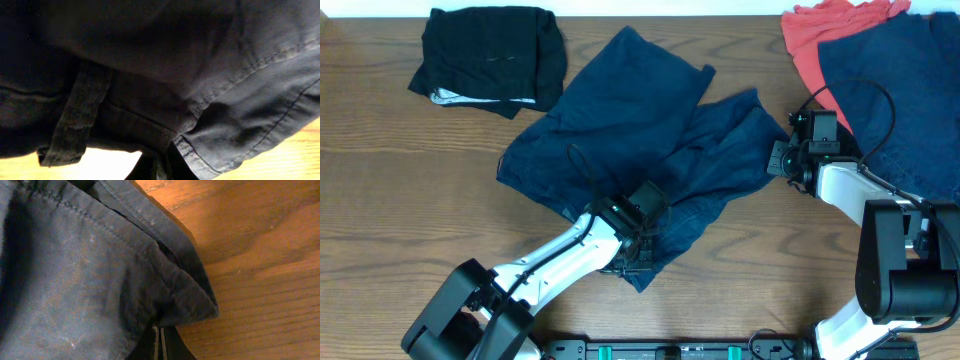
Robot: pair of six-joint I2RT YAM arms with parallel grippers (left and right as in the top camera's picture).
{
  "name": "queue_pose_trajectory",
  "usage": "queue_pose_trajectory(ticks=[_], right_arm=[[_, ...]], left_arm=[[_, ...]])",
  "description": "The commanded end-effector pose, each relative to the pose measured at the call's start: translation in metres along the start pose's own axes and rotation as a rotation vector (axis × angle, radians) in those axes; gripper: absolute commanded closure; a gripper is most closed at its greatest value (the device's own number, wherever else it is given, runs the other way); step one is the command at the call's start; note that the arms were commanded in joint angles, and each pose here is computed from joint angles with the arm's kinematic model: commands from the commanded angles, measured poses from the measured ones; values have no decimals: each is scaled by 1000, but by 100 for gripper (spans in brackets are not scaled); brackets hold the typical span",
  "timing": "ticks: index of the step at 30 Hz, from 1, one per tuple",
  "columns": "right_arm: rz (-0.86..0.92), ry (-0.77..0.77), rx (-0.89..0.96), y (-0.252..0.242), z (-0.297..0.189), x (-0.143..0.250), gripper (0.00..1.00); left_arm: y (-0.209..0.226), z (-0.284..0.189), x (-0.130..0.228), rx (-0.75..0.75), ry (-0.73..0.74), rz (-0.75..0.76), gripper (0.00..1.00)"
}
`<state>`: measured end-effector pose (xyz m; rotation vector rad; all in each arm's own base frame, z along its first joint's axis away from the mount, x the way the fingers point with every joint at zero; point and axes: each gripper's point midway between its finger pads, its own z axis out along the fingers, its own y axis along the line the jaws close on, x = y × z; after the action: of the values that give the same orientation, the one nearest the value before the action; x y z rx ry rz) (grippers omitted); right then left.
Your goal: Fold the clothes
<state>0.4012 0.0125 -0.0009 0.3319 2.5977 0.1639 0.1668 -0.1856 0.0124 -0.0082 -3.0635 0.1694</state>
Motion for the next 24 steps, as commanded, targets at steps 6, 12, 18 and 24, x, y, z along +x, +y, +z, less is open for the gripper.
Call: queue_pose_trajectory(ticks=[6, 12, 18, 24], right_arm=[[87, -218, 5, -20, -84, -74, 99], [138, -452, 12, -41, -181, -115, 99], [152, -572, -1, -45, -242, -118, 99], [155, -549, -2, -43, -255, -102, 99]], left_arm=[[12, -35, 13, -24, -3, -82, 94], [-1, -81, 24, 145, -84, -110, 94], [-6, -130, 32, 325, -216, -125, 94], [3, -157, 49, 413, -282, -138, 94]])
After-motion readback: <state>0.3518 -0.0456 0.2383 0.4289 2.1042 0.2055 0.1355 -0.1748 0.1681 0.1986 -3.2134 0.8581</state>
